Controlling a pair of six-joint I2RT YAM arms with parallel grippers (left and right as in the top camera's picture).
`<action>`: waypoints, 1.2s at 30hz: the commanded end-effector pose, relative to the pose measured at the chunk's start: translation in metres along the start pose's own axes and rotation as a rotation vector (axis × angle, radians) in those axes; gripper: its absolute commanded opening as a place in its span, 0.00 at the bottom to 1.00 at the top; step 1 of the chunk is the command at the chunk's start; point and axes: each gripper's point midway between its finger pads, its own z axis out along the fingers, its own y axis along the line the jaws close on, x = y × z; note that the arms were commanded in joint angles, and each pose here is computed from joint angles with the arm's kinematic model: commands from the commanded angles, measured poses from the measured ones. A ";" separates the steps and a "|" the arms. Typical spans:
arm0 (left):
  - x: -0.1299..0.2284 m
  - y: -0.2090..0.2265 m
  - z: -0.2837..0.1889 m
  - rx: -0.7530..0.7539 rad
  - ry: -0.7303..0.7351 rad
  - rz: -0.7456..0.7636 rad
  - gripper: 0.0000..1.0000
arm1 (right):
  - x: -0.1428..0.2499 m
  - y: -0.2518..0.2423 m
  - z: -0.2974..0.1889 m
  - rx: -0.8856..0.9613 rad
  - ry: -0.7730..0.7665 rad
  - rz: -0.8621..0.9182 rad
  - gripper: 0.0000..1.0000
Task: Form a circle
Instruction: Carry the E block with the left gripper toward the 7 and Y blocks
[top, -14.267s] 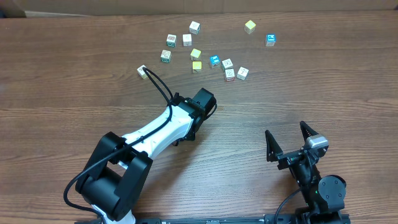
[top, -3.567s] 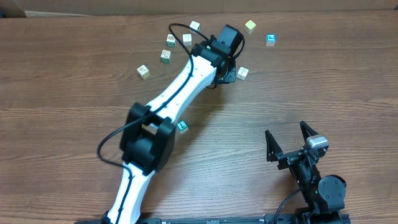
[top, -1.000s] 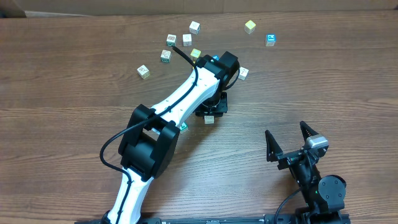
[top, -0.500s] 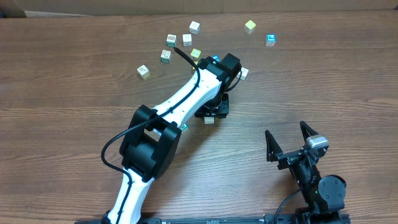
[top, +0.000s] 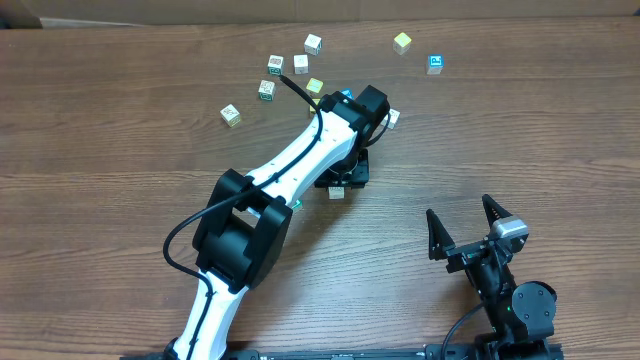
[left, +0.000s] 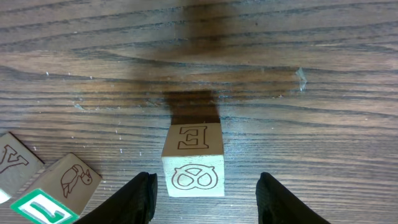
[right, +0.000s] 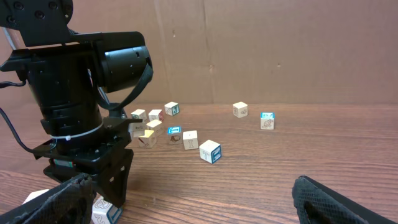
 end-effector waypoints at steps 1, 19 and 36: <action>0.002 0.001 0.008 -0.034 0.000 -0.013 0.49 | 0.002 -0.002 0.000 0.007 -0.003 -0.005 1.00; 0.005 0.003 0.021 -0.044 -0.001 -0.027 0.42 | 0.002 -0.002 0.000 0.007 -0.003 -0.005 1.00; 0.003 0.002 0.012 -0.040 -0.006 -0.004 0.19 | 0.002 -0.002 0.000 0.007 -0.003 -0.005 1.00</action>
